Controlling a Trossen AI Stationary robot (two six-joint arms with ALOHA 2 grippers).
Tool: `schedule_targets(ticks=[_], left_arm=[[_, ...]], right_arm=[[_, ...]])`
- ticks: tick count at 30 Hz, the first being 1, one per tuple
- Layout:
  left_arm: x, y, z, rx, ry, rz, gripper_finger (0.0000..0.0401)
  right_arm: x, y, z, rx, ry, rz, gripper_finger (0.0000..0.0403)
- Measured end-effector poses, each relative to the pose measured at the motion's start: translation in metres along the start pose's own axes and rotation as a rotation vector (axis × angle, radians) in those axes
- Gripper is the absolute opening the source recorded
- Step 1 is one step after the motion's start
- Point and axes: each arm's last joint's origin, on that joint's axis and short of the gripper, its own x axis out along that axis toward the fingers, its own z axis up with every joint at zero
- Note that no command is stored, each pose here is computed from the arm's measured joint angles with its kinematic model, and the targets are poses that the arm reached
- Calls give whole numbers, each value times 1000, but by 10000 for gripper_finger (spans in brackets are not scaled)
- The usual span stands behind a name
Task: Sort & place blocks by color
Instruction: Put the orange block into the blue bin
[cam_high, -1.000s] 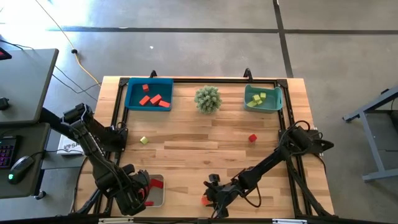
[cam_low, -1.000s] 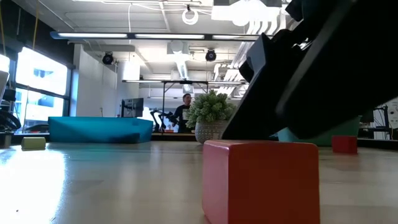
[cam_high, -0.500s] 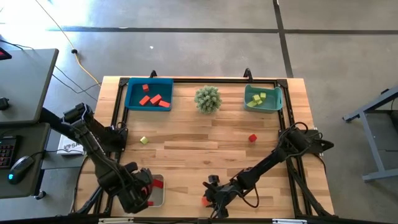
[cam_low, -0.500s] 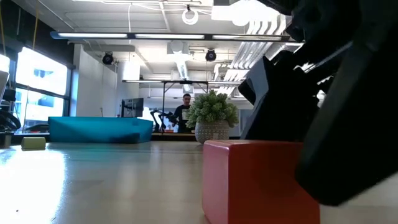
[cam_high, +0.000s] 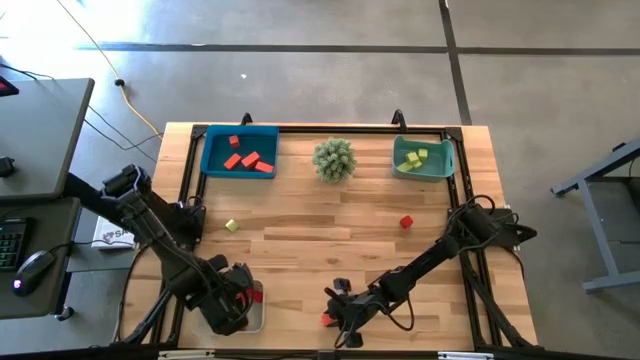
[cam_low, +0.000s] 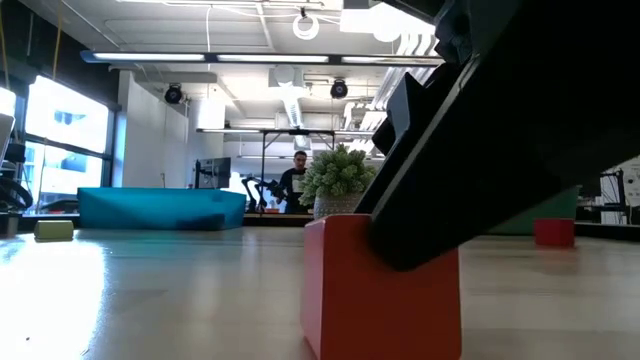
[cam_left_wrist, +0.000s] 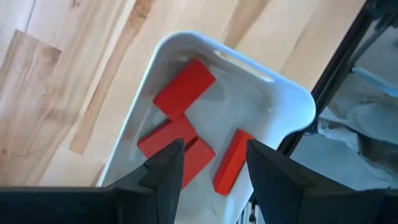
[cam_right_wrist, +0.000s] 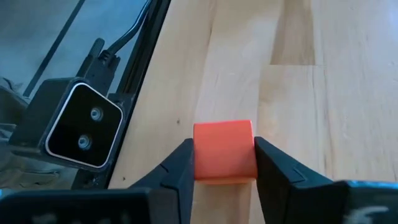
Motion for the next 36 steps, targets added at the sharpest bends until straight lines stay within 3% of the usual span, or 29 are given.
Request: schedule_targets(ticks=[5, 11, 21, 36], left_arm=[[1, 3, 11, -24, -6, 4, 161], [-4, 10, 25, 23, -21, -5, 161], [-25, 35, 58, 41, -139, -16, 161], [-56, 80, 99, 115, -341, 46, 161]], right_arm=[[-1, -6, 4, -3, -1, -5, 106], [-16, -22, 25, -99, -18, -43, 106], [-54, -72, 64, -195, -20, -179, 106], [-130, -148, 123, -136, -216, -262, 106]])
